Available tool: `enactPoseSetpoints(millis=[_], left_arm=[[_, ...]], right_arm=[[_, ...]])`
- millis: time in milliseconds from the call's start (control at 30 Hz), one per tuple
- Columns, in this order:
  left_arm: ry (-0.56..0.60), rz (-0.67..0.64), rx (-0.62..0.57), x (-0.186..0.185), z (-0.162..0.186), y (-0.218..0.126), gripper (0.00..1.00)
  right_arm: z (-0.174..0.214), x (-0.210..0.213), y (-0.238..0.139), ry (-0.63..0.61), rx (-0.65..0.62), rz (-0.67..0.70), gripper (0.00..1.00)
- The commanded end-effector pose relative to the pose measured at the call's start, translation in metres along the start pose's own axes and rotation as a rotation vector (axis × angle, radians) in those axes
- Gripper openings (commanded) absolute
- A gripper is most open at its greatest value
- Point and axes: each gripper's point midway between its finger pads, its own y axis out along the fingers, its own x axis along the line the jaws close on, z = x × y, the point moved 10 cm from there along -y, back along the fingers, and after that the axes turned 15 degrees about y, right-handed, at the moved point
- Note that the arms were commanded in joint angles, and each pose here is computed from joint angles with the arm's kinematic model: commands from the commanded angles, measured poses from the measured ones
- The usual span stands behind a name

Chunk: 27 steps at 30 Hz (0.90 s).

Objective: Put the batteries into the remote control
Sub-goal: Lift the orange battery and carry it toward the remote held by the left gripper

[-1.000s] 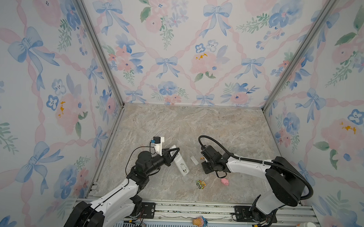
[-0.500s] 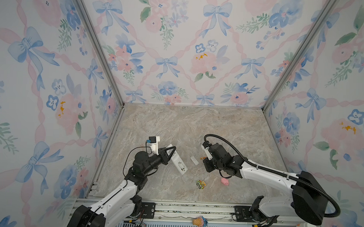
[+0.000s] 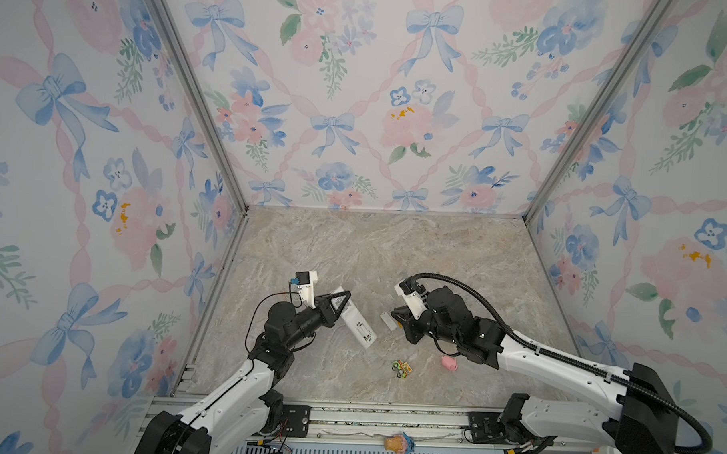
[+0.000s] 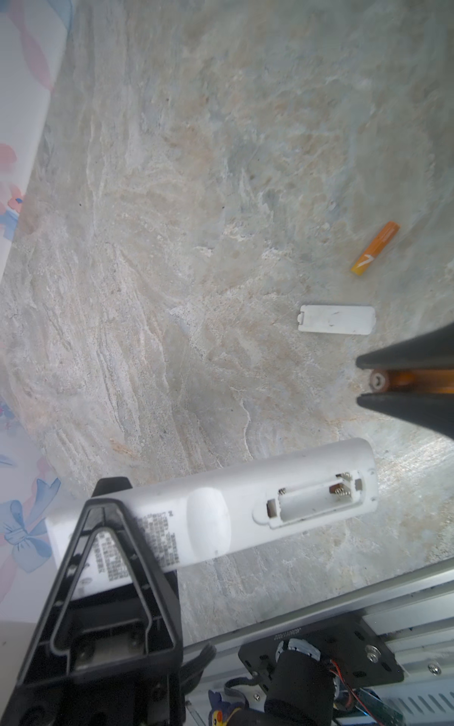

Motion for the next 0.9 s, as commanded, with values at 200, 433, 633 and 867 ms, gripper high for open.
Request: enactPoseSetpoints(millis=[200, 433, 633, 867], left_arm=[[-0.058, 0.044, -0.051, -0.007, -0.020, 0.001, 0.00], [-0.120, 0.050, -0.043, -0.005, -0.024, 0.004, 0.00], [-0.159, 0.049, -0.035, -0.004, -0.026, 0.006, 0.00], [-0.168, 0.060, -0.045, -0.005, -0.029, 0.003, 0.00]], right_arm=[[-0.020, 0.034, -0.008, -0.110, -0.130, -0.200, 0.03], [-0.025, 0.040, -0.006, -0.156, -0.178, -0.245, 0.02], [-0.031, 0.045, -0.001, -0.168, -0.200, -0.274, 0.02], [-0.031, 0.049, 0.010, -0.177, -0.204, -0.301, 0.01]])
